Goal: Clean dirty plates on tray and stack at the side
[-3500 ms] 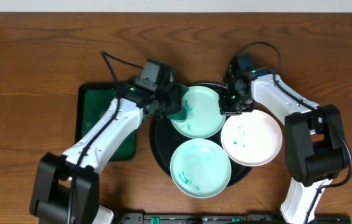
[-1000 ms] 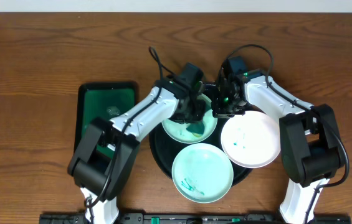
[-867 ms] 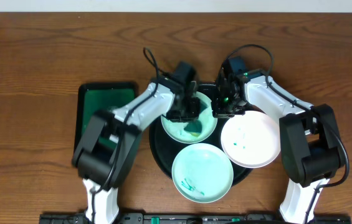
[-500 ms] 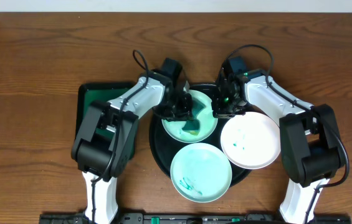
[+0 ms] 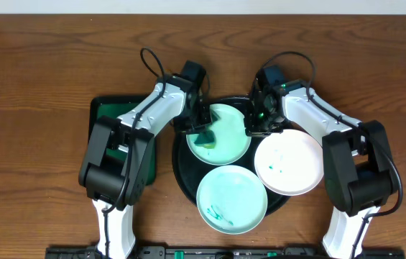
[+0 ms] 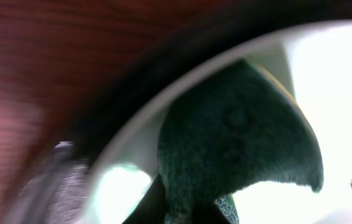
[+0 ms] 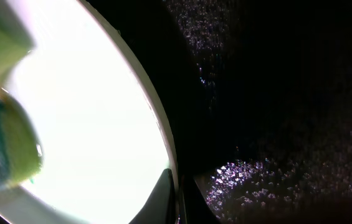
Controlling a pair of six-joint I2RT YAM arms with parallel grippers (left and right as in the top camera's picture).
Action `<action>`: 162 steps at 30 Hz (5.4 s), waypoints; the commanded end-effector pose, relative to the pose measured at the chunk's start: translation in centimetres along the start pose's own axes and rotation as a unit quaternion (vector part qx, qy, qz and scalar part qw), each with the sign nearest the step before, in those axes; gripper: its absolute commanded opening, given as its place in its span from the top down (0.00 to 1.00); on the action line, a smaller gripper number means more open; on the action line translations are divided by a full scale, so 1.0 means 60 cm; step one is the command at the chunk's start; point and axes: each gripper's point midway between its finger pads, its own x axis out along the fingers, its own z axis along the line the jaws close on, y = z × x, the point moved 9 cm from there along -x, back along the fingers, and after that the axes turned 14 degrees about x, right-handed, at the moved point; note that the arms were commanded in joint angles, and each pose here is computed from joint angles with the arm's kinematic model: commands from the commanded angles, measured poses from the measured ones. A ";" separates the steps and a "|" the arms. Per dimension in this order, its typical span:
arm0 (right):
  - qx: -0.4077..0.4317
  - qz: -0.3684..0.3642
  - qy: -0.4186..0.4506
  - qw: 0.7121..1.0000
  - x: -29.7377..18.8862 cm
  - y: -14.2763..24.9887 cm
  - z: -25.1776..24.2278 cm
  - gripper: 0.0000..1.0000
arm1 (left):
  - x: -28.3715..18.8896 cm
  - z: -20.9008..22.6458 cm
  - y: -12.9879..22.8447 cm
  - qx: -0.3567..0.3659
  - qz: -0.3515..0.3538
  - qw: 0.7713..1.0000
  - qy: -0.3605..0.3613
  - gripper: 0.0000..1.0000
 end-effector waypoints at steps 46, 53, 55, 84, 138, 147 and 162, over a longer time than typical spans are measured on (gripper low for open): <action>0.016 -0.004 0.033 0.999 0.004 -0.005 -0.024 0.99 | 0.045 -0.093 0.076 0.165 0.090 0.982 -0.004 0.93; 0.016 -0.002 0.034 0.999 0.004 -0.005 -0.024 0.99 | 0.035 -0.037 0.050 0.121 0.042 0.980 -0.154 0.93; 0.016 -0.002 0.034 0.999 0.004 -0.004 -0.024 0.99 | 0.031 -0.023 0.043 0.112 0.028 0.975 -0.188 0.93; 0.007 0.003 0.037 0.999 0.004 -0.002 -0.024 0.99 | 0.023 -0.035 0.006 0.120 -0.053 0.967 -0.217 0.93; 0.006 0.008 0.044 0.999 0.004 0.002 -0.027 0.99 | 0.024 -0.104 0.078 0.177 0.066 0.973 -0.134 0.93; 0.006 0.008 0.044 0.999 0.004 0.002 -0.027 0.99 | 0.003 -0.071 0.050 0.129 -0.020 0.949 -0.288 0.93; 0.006 0.009 0.044 0.999 0.004 0.002 -0.028 0.99 | -0.083 -0.106 0.004 0.112 -0.100 0.935 -0.321 0.93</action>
